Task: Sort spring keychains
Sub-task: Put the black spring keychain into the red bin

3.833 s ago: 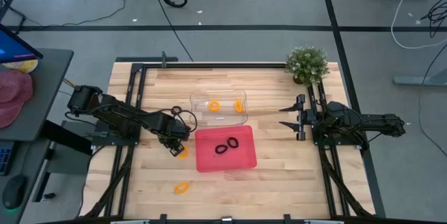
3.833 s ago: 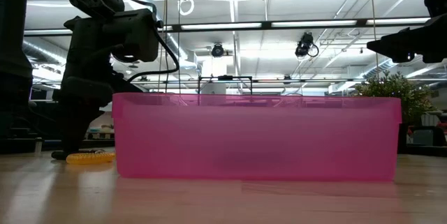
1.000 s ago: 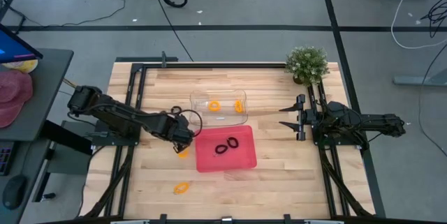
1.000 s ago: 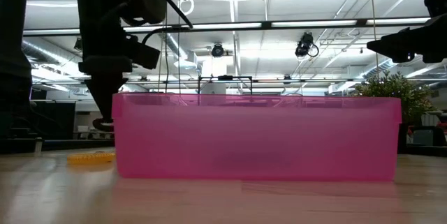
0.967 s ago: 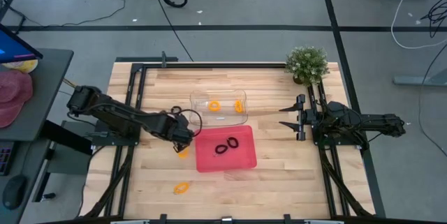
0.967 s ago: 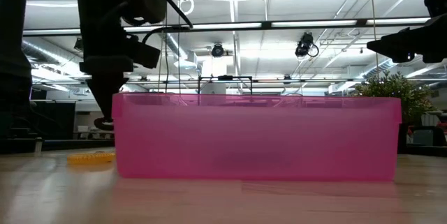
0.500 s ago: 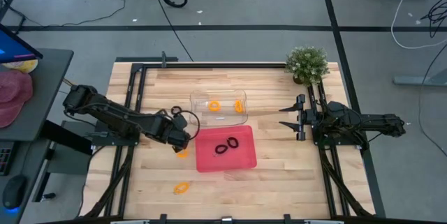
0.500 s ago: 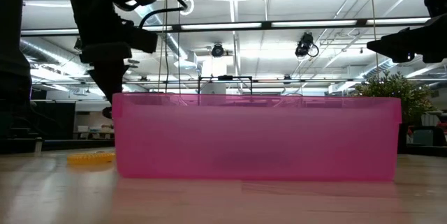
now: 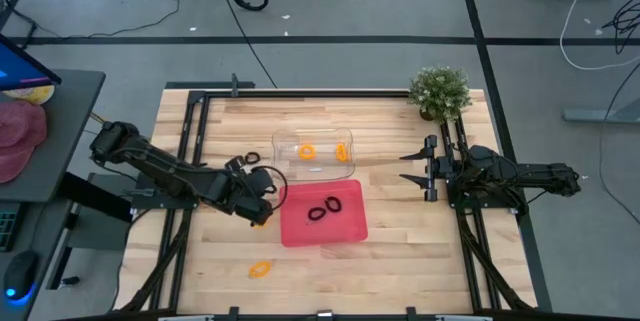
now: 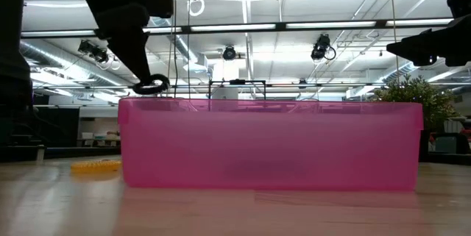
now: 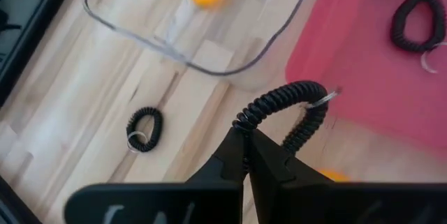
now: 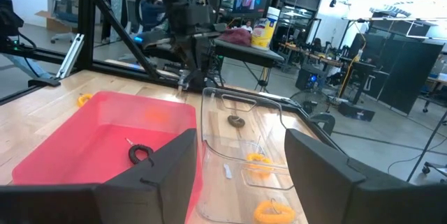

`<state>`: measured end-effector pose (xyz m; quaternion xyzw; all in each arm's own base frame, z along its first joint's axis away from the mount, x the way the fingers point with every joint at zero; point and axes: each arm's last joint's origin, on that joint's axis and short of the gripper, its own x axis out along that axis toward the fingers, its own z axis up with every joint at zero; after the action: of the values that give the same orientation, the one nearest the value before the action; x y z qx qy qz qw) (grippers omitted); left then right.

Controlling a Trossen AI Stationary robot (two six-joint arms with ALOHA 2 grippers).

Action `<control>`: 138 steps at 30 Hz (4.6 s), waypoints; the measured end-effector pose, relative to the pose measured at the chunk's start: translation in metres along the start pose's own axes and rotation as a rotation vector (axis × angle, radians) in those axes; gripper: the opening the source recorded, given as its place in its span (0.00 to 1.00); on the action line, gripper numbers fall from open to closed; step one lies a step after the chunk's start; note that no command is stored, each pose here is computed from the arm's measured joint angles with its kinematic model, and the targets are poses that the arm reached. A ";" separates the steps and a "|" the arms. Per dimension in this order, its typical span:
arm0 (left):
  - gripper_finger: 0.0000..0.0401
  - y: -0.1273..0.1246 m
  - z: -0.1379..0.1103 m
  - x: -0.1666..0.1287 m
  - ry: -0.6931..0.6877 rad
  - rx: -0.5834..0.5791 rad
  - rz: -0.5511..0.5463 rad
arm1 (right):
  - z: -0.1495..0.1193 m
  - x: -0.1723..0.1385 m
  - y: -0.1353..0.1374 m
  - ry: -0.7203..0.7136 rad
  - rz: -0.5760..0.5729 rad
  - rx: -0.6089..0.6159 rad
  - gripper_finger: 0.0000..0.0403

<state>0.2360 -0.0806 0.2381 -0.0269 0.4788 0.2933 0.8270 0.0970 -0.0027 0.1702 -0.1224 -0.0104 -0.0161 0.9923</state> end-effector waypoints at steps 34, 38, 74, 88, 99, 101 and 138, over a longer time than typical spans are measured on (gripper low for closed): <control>0.01 -0.007 0.005 -0.030 -0.251 0.042 -0.081 | 0.000 0.000 0.000 0.000 0.000 0.000 0.55; 0.01 -0.010 0.006 -0.033 -0.289 0.061 -0.093 | 0.000 0.000 0.000 0.000 0.000 0.000 0.55; 0.01 -0.038 0.028 -0.056 -0.533 0.171 -0.391 | 0.000 0.000 0.000 0.000 0.000 0.000 0.55; 0.01 -0.044 0.032 -0.059 -0.565 0.197 -0.489 | 0.000 0.000 0.000 0.000 0.000 0.000 0.55; 0.01 -0.046 0.033 -0.061 -0.564 0.229 -0.555 | 0.000 0.000 0.000 0.000 0.000 0.000 0.55; 0.01 -0.047 0.034 -0.062 -0.579 0.229 -0.581 | 0.000 0.000 0.000 0.000 0.000 0.000 0.55; 0.01 -0.046 0.027 -0.030 -0.668 0.214 -0.663 | 0.000 0.000 0.000 0.000 0.000 0.000 0.55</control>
<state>0.2694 -0.1241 0.2661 0.0029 0.1801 -0.0446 0.9826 0.0970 -0.0026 0.1702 -0.1224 -0.0104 -0.0159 0.9923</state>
